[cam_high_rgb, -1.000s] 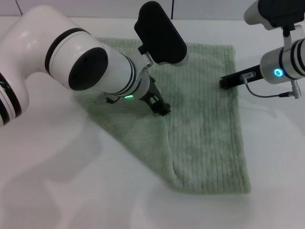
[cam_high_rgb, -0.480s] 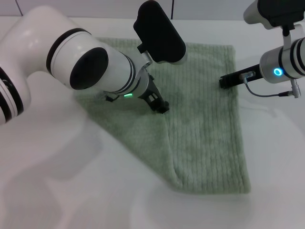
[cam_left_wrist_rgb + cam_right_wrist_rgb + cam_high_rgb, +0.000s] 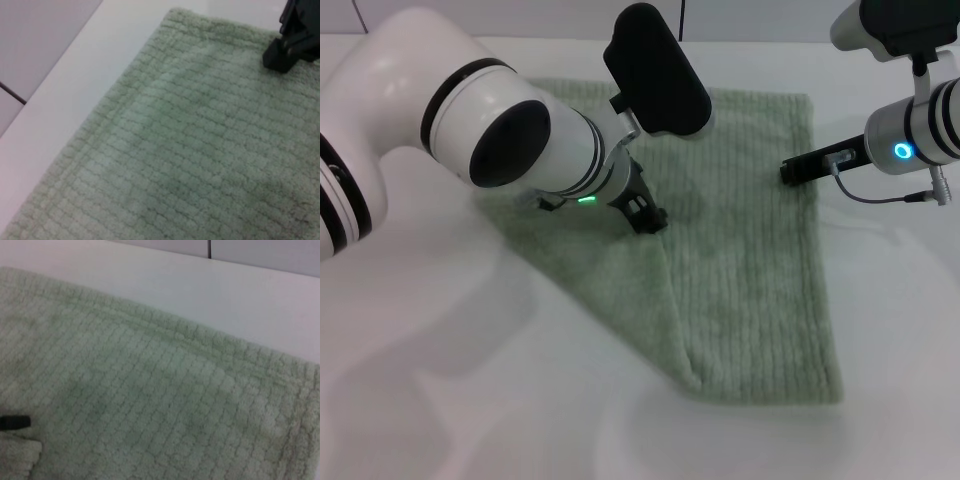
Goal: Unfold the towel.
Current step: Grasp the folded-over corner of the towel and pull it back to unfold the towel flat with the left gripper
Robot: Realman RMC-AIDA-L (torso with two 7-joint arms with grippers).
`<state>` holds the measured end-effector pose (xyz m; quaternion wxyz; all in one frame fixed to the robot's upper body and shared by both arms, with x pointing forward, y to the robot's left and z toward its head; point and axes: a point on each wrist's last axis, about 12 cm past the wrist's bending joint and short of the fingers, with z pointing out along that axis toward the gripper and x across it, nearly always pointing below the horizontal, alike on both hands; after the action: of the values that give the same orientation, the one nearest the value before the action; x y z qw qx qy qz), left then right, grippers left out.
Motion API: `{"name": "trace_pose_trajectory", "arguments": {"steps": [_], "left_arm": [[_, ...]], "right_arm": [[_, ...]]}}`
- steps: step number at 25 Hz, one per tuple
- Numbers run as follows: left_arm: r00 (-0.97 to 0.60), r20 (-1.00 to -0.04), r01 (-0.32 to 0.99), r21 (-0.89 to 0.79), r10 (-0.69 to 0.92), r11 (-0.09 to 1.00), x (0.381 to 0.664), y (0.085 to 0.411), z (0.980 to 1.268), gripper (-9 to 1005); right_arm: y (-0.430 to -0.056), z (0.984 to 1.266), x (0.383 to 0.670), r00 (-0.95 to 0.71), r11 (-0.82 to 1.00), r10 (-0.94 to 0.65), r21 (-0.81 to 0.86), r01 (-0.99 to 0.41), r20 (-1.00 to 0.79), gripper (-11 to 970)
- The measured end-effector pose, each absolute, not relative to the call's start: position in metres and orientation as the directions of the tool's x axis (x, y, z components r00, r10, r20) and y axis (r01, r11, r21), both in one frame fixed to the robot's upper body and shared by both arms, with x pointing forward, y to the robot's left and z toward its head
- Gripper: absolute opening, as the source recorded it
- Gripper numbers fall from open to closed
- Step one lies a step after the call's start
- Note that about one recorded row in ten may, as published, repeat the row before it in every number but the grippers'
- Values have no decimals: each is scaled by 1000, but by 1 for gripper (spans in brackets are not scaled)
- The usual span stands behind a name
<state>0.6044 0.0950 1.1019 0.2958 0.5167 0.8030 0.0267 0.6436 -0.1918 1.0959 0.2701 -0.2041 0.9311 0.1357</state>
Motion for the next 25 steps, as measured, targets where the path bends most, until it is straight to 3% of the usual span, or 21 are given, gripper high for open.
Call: {"name": "trace_pose_trajectory", "arguments": {"steps": [5, 15, 25], "left_arm": [[-283, -428, 821, 354, 858, 447, 603, 95, 1101, 617], [-256, -414, 838, 355, 874, 414, 597, 86, 1111, 203], [-224, -409, 833, 392, 885, 391, 586, 81, 1129, 61]], "right_arm": [[-192, 1096, 643, -771, 880, -306, 143, -453, -558, 0], [-193, 1095, 643, -773, 881, -305, 144, -451, -557, -1], [-194, 1094, 642, -777, 881, -305, 147, -450, -552, 0]]}}
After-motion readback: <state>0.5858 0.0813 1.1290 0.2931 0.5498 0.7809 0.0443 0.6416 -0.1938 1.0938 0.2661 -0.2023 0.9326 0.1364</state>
